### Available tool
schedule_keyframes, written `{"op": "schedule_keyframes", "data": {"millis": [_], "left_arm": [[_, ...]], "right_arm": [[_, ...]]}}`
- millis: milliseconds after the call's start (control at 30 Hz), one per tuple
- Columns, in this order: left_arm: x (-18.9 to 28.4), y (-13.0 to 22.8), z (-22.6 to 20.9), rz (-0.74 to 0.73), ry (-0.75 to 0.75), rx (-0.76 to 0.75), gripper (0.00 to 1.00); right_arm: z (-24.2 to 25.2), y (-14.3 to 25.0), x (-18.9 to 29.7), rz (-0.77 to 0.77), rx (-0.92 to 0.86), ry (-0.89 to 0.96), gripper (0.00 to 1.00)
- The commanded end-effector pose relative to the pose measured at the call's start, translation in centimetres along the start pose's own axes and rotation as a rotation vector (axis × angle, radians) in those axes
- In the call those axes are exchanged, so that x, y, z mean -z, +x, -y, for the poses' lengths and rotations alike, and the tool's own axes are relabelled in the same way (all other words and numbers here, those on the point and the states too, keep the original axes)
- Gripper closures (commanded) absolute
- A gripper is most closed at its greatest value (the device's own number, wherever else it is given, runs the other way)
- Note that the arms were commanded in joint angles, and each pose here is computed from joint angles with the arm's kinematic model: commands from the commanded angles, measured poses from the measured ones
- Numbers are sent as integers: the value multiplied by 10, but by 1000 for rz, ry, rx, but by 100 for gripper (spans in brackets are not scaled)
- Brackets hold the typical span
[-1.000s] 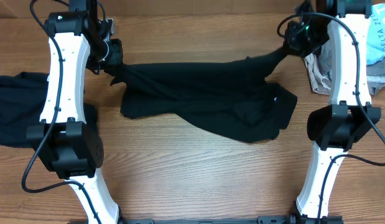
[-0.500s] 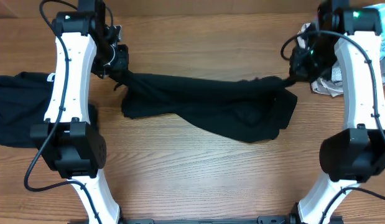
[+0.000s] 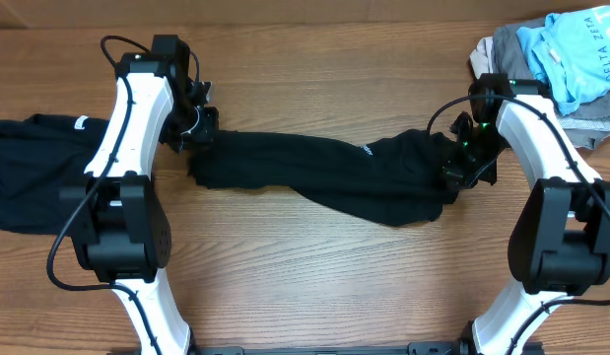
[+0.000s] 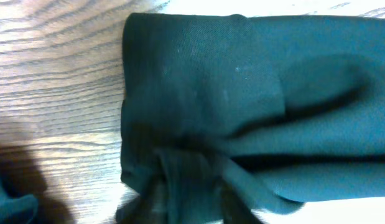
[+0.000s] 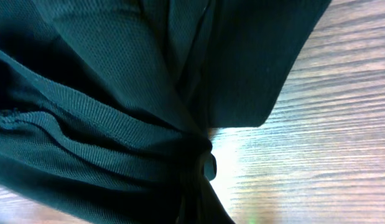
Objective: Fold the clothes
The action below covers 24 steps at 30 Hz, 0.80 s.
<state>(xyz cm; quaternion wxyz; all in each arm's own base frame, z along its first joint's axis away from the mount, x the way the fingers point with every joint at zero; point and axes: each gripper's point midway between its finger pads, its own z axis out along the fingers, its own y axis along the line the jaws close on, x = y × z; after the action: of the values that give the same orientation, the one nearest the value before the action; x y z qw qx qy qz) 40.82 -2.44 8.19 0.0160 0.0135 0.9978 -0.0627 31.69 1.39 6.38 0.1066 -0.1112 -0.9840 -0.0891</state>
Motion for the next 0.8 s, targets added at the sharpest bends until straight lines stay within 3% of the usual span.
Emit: {"op": "schedule_keyframes", "data": {"millis": [0,233,333,433,567,767], "left_arm": [[3,4,-1,8,-6,-13,38],[15,8,4,-9,22,-7,27],[29,6,12,5,97,-13,24],[31,3,23,29,192,-91,20],[26,-3,22,60,228,-178,15],[6,-8,9,41,182,-198,17]], "right_arm": [[-2,3,9,38,11,-14,92],[-20,-4,22,71,69,-104,81],[-36,-11,37,107,119,-177,54],[-41,-12,39,116,151,-204,39],[-41,-12,38,117,170,-203,31],[-41,-14,39,127,172,-204,25]]}}
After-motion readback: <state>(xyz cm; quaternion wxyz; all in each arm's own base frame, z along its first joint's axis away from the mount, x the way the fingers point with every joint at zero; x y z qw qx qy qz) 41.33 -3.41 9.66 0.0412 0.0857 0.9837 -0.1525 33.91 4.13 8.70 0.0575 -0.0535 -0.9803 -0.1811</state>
